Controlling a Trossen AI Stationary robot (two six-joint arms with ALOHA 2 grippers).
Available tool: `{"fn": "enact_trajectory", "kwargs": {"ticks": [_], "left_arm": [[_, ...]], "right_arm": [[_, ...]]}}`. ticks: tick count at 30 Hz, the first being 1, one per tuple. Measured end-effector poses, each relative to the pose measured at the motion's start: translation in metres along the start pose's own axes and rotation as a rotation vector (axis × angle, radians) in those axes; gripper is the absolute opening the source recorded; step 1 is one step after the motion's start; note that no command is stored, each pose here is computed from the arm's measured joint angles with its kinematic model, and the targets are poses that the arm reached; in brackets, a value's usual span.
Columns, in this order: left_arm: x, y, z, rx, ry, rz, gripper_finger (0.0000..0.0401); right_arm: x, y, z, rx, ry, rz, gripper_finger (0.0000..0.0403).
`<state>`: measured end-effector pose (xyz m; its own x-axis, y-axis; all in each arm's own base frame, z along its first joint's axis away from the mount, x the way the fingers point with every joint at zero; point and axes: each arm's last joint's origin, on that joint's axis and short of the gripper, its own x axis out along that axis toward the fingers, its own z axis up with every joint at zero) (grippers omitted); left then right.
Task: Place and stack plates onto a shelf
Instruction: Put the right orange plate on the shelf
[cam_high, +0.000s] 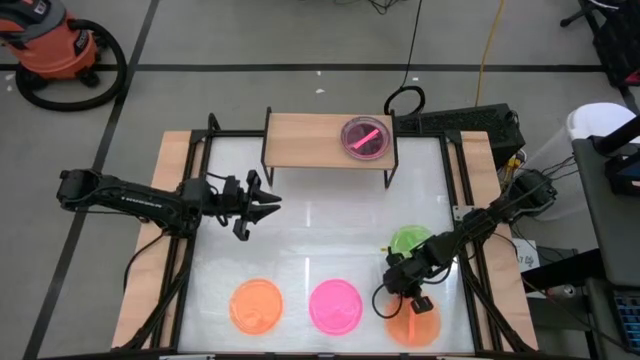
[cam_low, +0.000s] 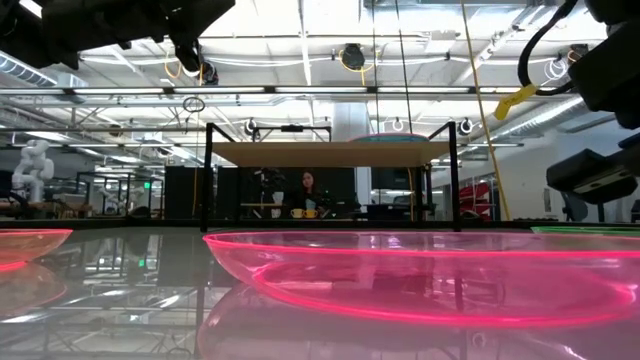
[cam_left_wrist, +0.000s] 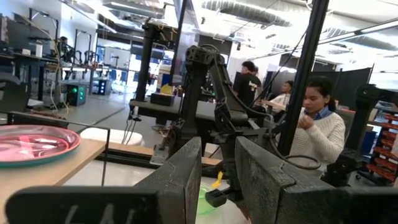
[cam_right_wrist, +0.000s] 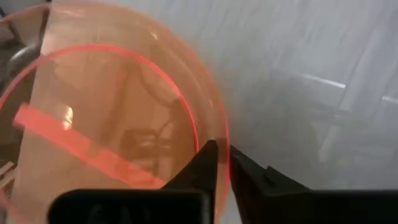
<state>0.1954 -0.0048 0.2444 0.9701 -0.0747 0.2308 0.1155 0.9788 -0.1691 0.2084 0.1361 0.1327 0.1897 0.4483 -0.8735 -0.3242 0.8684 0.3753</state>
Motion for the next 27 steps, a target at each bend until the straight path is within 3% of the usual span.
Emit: {"fn": "enact_trajectory", "kwargs": {"ticks": [7,13,18,22,27], "left_arm": [[0.0,0.0,0.001,0.004,-0.012,-0.003,0.0104],[0.0,0.0,0.001,0.011,-0.014,0.004,0.0104],[0.0,0.0,0.002,0.011,-0.019,0.005,0.0104],[-0.001,-0.001,0.003,0.012,-0.026,-0.002,0.0104],[-0.017,-0.005,0.028,0.08,-0.133,-0.031,0.0104]], "right_arm": [[-0.011,0.001,0.0,-0.032,-0.027,0.004,0.0002],[-0.047,0.001,0.003,-0.062,-0.165,-0.019,0.0],[-0.088,-0.005,0.006,-0.06,-0.385,-0.14,0.0],[-0.123,-0.017,0.008,0.023,-0.622,-0.296,0.0],[-0.165,-0.039,0.016,0.049,-0.915,-0.428,0.0]]}}
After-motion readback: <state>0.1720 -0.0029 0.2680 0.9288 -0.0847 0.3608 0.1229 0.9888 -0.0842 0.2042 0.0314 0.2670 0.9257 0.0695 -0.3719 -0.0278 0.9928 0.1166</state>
